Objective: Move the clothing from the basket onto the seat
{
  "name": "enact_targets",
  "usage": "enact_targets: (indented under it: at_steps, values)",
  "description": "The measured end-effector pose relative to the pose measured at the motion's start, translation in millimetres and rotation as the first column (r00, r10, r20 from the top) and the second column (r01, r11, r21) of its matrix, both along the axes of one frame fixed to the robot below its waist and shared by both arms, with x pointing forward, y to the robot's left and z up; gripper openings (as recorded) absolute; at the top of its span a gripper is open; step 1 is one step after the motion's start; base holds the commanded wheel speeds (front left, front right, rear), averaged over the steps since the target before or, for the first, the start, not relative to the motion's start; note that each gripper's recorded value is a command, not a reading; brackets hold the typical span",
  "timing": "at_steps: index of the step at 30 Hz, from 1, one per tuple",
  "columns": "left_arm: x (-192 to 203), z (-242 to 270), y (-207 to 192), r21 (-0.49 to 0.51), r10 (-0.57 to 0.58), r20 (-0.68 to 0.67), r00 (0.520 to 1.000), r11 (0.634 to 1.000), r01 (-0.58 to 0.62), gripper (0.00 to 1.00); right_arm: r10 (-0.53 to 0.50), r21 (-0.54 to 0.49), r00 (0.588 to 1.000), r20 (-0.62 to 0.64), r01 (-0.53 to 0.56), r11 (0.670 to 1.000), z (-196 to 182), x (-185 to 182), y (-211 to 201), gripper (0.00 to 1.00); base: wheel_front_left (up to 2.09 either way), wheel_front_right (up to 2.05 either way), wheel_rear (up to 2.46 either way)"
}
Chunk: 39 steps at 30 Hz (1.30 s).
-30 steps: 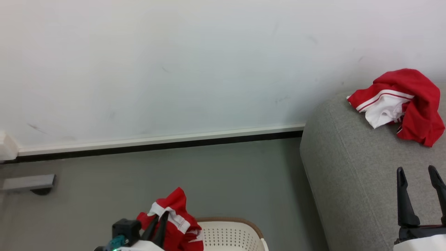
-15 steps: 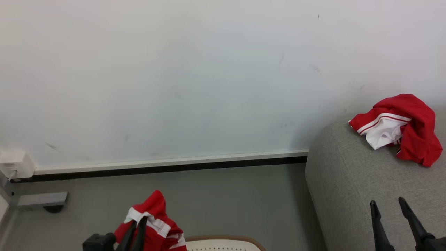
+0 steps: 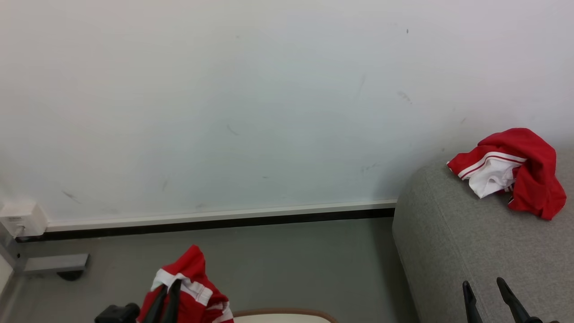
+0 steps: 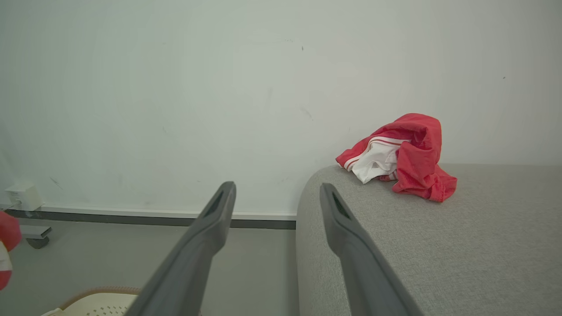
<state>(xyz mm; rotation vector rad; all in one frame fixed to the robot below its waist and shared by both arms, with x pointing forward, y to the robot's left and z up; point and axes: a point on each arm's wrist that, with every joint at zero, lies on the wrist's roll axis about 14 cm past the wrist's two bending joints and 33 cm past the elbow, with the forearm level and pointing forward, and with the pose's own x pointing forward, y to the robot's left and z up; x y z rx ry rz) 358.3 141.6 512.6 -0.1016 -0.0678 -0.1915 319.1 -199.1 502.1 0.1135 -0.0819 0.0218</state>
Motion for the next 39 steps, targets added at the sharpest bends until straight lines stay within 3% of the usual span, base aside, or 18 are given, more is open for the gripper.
enact_targets:
  at_steps: [14, 23, 28, 33, 39]
  values:
    - [-0.9, 13.1, -6.1, -0.005, -0.027, 0.041, 0.999, 1.0, 0.027, 0.0, 0.023, 0.021, 0.999, 0.045, -0.024, 0.999, 14.1, 4.6, 7.2, 1.0, 0.0, 0.0, 0.0]
    - [1.4, 54.9, -40.6, 0.041, -0.162, 0.141, 0.977, 0.987, 0.158, 0.0, 0.203, -0.027, 0.963, 0.178, -0.201, 0.979, 68.1, 15.8, 38.4, 1.0, 0.0, 0.0, 0.0]
    - [-3.9, 76.0, -72.3, 0.065, -0.273, 0.174, 0.946, 0.962, 0.266, 0.0, 0.374, -0.063, 0.904, 0.209, -0.369, 0.927, 98.9, 13.2, 74.2, 1.0, 0.0, 0.0, 0.0]
    - [-11.1, 86.1, -104.8, 0.081, -0.373, 0.185, 0.909, 0.928, 0.364, 0.0, 0.538, -0.09, 0.818, 0.204, -0.532, 0.842, 117.6, 0.6, 116.5, 1.0, 0.0, 0.0, 0.0]
    - [-26.0, 87.4, -145.3, 0.1, -0.484, 0.183, 0.856, 0.875, 0.473, 0.0, 0.645, -0.105, 0.744, 0.174, -0.637, 0.764, 121.9, -12.4, 146.2, 1.0, 0.0, 0.0, 0.0]
